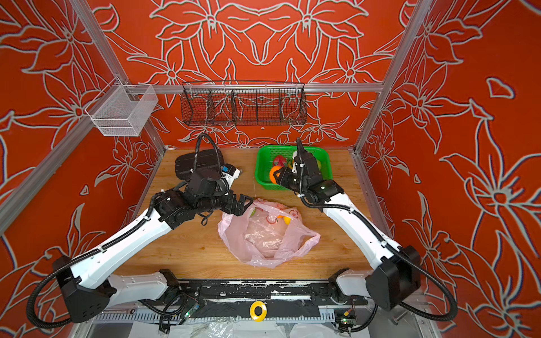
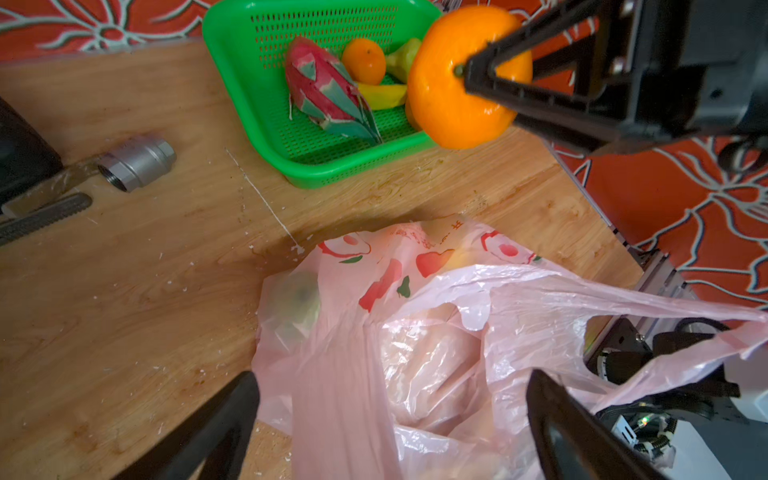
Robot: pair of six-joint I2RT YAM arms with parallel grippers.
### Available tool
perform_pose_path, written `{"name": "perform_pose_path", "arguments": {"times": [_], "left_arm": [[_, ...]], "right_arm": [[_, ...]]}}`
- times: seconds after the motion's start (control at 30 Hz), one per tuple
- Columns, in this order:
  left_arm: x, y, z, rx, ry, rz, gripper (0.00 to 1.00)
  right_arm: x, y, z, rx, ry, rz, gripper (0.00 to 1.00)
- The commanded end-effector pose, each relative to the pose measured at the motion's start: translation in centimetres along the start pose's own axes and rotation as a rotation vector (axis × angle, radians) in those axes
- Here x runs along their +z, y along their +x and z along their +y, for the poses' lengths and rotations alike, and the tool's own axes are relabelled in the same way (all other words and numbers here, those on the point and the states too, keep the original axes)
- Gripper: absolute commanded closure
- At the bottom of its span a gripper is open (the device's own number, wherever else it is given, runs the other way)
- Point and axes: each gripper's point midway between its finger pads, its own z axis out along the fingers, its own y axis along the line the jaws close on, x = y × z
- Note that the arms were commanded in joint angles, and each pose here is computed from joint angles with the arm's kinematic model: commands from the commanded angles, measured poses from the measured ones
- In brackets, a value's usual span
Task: Untie the knot of the plastic bag and take out the fruit
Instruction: Place the fruit in the basket.
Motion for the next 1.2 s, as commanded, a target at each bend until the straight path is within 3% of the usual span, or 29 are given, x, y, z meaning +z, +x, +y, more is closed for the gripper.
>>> {"name": "perform_pose_path", "arguments": {"times": [0.0, 0.2, 0.37, 0.73, 1.17], "left_arm": [[1.6, 1.9, 0.7, -0.03, -0.011, 0.06, 0.02], [3.3, 5.6, 0.8, -0.112, 0.023, 0.147, 0.06], [3.1, 6.9, 1.6, -0.126, -0.007, 0.159, 0.06], [-0.9, 5.1, 1.5, -0.067, -0.015, 0.057, 0.06], [-8.0, 0.8, -1.1, 0.026, 0.103, -0.205, 0.05]], "right_arm": [[1.2, -1.4, 0.3, -0.071, 0.02, -0.024, 0.6], [5.4, -2.1, -1.9, -0.148, 0.136, 0.002, 0.61], [9.1, -2.3, -3.0, -0.191, 0.187, 0.035, 0.61], [17.1, -2.0, -6.0, -0.208, 0.291, 0.155, 0.6], [21.3, 0.9, -9.6, -0.15, 0.325, 0.273, 0.6]]}}
